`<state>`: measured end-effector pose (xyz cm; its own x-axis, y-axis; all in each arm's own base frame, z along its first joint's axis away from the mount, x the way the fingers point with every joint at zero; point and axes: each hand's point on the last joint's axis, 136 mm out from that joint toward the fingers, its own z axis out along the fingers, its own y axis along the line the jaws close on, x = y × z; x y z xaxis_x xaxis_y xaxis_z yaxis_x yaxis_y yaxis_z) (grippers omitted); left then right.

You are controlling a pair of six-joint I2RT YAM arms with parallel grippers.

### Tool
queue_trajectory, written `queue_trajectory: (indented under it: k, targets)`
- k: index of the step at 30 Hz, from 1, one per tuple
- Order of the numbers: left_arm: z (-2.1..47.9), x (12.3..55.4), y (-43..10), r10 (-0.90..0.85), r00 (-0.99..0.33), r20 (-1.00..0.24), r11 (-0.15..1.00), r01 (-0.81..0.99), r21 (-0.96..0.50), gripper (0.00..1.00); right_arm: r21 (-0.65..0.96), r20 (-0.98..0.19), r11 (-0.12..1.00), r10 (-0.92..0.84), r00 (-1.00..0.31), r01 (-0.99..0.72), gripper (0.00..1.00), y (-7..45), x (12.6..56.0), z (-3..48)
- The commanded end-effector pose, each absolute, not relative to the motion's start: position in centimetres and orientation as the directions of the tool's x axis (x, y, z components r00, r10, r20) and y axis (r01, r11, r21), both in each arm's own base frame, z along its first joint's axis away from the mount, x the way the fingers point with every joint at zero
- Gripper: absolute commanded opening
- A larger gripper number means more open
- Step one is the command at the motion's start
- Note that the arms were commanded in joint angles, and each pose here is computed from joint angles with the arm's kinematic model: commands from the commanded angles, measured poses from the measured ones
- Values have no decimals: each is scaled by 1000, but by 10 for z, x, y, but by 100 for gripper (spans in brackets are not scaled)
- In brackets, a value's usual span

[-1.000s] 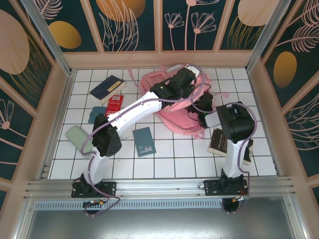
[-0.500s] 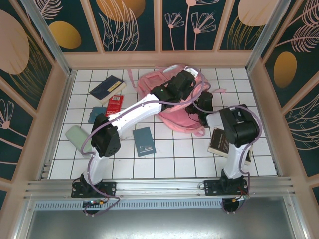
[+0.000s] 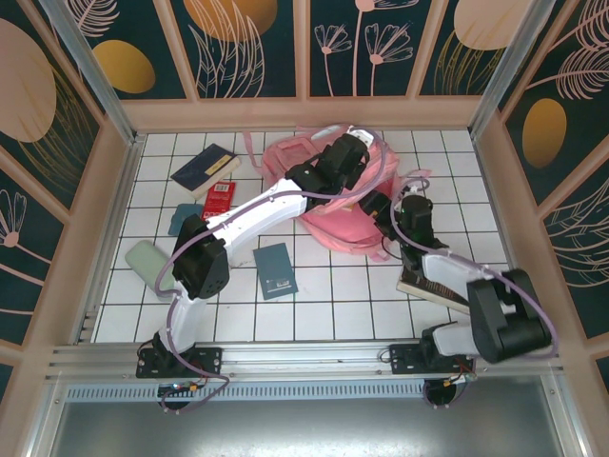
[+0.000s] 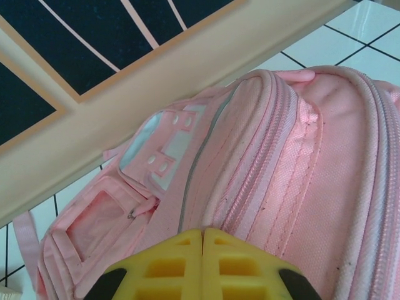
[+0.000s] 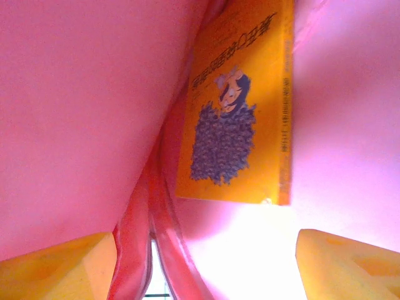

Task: Pack books, pencil case, and school supplies into a backpack

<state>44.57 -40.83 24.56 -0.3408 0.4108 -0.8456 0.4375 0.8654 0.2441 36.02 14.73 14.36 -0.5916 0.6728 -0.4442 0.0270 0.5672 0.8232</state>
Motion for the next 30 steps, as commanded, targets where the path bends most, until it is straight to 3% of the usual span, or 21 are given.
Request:
queue_trajectory:
  k: [1, 8, 9, 11, 12, 14, 15, 17, 22, 26, 30]
  targets:
    - [255, 460, -390, 338, -349, -874, 906, 371, 202, 0, 766, -495, 639, 654, -573, 68, 75, 126, 336, 135]
    - [238, 450, -391, 287, -402, -870, 910, 397, 118, 0, 705, -549, 694, 666, -505, 148, 75, 87, 302, 142]
    - [235, 447, -392, 276, -408, -870, 909, 404, 99, 9, 700, -541, 691, 678, -498, 180, 75, 79, 298, 139]
    - [231, 440, -394, 253, -425, -869, 904, 425, 55, 12, 701, -525, 677, 703, -480, 225, 75, 66, 293, 135]
    - [229, 437, -395, 241, -432, -869, 900, 435, 33, 17, 698, -519, 672, 713, -471, 249, 80, 58, 290, 133]
    - [227, 429, -397, 214, -450, -867, 892, 452, -14, 38, 679, -525, 674, 722, -451, 289, 86, 44, 285, 131]
    - [225, 424, -397, 200, -464, -863, 886, 462, -43, 47, 660, -537, 685, 717, -445, 307, 98, 38, 283, 131]
    - [224, 415, -399, 167, -486, -858, 870, 482, -103, 65, 618, -554, 703, 708, -438, 353, 99, 25, 280, 129]
    - [218, 385, -409, 60, -556, -829, 794, 530, -298, 81, 543, -572, 695, 717, -398, 471, 99, -7, 270, 121]
    - [203, 363, -423, -1, -644, -765, 711, 538, -453, 82, 499, -585, 629, 752, -303, 596, 99, -43, 257, 116]
    - [189, 341, -445, -35, -725, -688, 626, 521, -581, 77, 471, -546, 494, 814, -198, 731, 99, -83, 236, 99]
